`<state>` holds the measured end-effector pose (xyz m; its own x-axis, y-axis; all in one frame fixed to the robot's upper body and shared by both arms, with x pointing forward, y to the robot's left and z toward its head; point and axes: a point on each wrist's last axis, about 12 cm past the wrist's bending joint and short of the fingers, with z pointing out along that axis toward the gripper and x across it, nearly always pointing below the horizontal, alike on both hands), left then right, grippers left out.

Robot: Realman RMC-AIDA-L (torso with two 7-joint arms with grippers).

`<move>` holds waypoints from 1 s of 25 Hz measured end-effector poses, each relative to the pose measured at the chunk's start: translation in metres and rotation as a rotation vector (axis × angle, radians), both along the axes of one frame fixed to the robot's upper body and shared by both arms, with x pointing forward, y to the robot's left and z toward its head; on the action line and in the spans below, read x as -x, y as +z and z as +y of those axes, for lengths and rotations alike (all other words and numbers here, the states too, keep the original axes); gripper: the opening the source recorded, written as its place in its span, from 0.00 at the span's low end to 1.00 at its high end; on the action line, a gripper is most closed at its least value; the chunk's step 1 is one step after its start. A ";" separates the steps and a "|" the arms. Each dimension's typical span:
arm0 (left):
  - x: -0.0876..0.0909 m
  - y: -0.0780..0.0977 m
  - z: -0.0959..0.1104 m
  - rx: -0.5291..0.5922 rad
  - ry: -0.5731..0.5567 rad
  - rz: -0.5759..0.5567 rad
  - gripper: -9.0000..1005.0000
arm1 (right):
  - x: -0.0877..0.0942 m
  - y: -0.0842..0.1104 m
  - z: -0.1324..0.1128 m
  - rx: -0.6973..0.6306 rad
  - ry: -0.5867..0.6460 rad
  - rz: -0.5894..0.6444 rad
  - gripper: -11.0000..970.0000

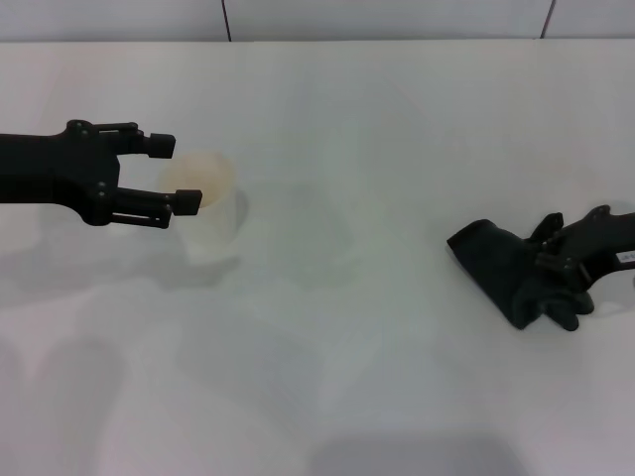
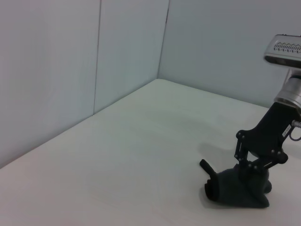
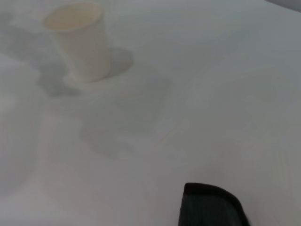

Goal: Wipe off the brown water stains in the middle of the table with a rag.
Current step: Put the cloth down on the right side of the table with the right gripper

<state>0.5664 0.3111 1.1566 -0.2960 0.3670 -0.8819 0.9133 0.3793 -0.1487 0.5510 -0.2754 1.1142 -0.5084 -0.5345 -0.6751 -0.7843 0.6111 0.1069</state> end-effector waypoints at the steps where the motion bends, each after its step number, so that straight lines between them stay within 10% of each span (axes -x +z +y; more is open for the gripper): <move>1: 0.000 0.000 0.000 0.000 0.000 0.000 0.88 | 0.001 0.000 -0.003 -0.002 -0.004 0.001 0.18; 25: -0.001 0.001 -0.001 0.002 -0.005 -0.008 0.88 | 0.014 -0.006 -0.017 -0.043 0.052 0.077 0.21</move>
<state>0.5676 0.3098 1.1580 -0.2867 0.3669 -0.8850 0.9165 0.3741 -0.1419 0.5371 -0.2920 1.1085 -0.5315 -0.5329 -0.6584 -0.8037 0.5628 0.1932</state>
